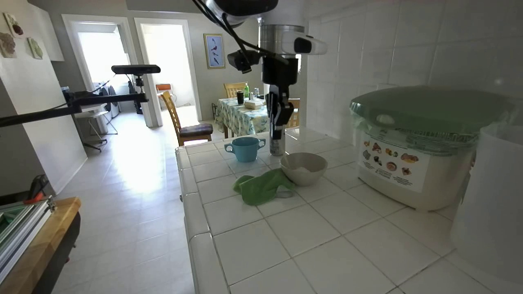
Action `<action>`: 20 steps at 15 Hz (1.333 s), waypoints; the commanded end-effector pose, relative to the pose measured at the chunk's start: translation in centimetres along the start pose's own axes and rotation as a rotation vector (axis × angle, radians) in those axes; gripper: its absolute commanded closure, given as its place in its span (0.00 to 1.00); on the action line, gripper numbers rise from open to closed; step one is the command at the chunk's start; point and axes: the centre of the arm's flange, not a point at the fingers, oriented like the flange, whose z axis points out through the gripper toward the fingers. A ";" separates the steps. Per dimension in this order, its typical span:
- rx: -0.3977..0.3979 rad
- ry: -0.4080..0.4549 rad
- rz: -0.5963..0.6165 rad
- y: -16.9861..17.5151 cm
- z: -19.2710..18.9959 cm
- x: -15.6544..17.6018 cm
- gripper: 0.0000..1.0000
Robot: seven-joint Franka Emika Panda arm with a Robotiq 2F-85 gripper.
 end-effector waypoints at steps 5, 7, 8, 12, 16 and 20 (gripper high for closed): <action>0.006 -0.014 0.085 2.7 0.7 -0.6 0.99; 0.002 -0.014 0.100 3.5 0.7 0.0 0.99; 0.001 -0.013 0.105 3.9 0.6 0.3 0.99; 0.000 0.000 0.105 4.4 -0.2 2.3 0.99; 0.005 0.022 0.074 2.9 -0.9 4.4 0.99; 0.024 0.033 0.034 0.4 -0.9 5.2 0.99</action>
